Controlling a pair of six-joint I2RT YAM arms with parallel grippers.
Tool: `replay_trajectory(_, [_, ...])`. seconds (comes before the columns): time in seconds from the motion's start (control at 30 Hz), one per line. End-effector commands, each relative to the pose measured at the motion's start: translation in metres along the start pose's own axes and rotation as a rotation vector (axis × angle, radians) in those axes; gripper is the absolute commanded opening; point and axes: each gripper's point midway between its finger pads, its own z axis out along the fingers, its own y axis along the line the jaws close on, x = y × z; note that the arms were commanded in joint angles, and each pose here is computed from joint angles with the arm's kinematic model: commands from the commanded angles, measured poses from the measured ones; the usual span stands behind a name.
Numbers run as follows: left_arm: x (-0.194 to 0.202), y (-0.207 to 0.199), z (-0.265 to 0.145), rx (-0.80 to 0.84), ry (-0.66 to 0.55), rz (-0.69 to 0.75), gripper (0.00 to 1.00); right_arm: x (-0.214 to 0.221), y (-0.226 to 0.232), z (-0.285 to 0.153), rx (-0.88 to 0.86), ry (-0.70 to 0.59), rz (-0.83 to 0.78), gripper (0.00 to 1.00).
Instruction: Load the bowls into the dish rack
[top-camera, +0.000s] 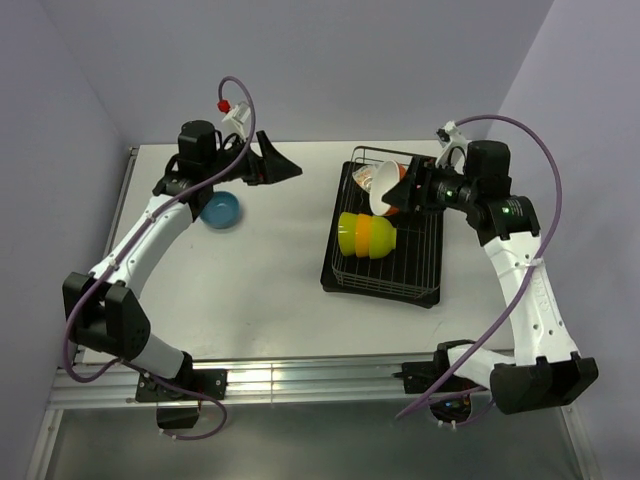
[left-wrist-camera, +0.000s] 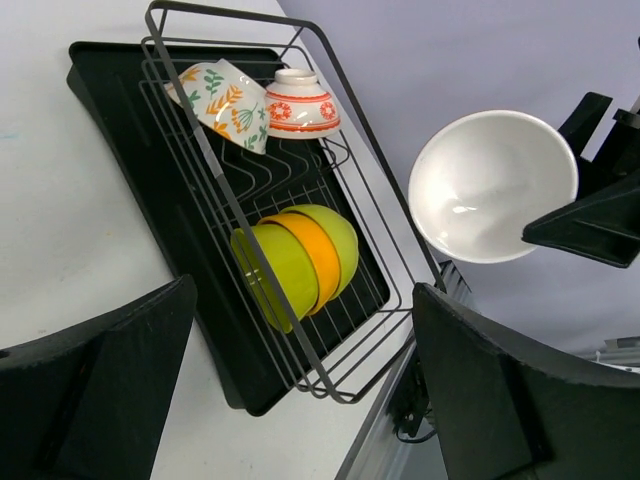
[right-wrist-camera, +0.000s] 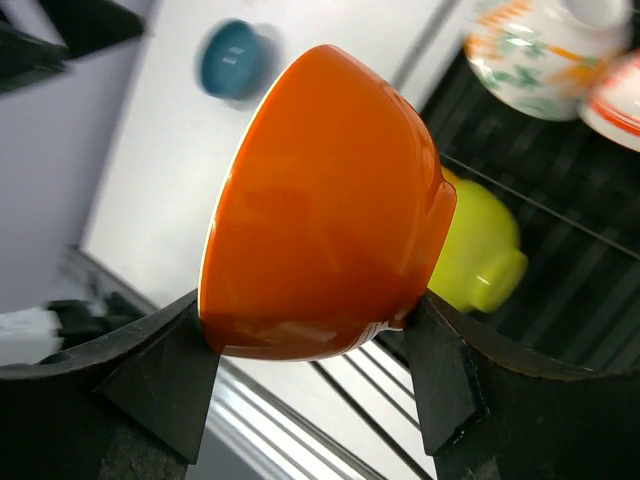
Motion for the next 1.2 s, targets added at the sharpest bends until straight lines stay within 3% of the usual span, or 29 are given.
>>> replay_trajectory(0.0, [-0.003, -0.005, -0.014, -0.010, -0.020, 0.062, 0.95, 0.004, -0.031, -0.024, 0.195, 0.003, -0.125, 0.00])
replay_trajectory(0.3, [-0.002, 0.003, -0.024, -0.017, -0.021, 0.048, 0.95, 0.040, -0.084, -0.017, 0.396, 0.171, -0.090, 0.00])
replay_trajectory(0.7, [0.001, 0.006, -0.027, -0.013, -0.017, 0.040, 0.95, 0.070, -0.123, 0.008, 0.470, 0.337, -0.065, 0.00])
replay_trajectory(1.17, [0.003, 0.010, -0.024, -0.012, -0.007, 0.025, 0.95, 0.092, -0.138, 0.024, 0.493, 0.416, -0.086, 0.02])
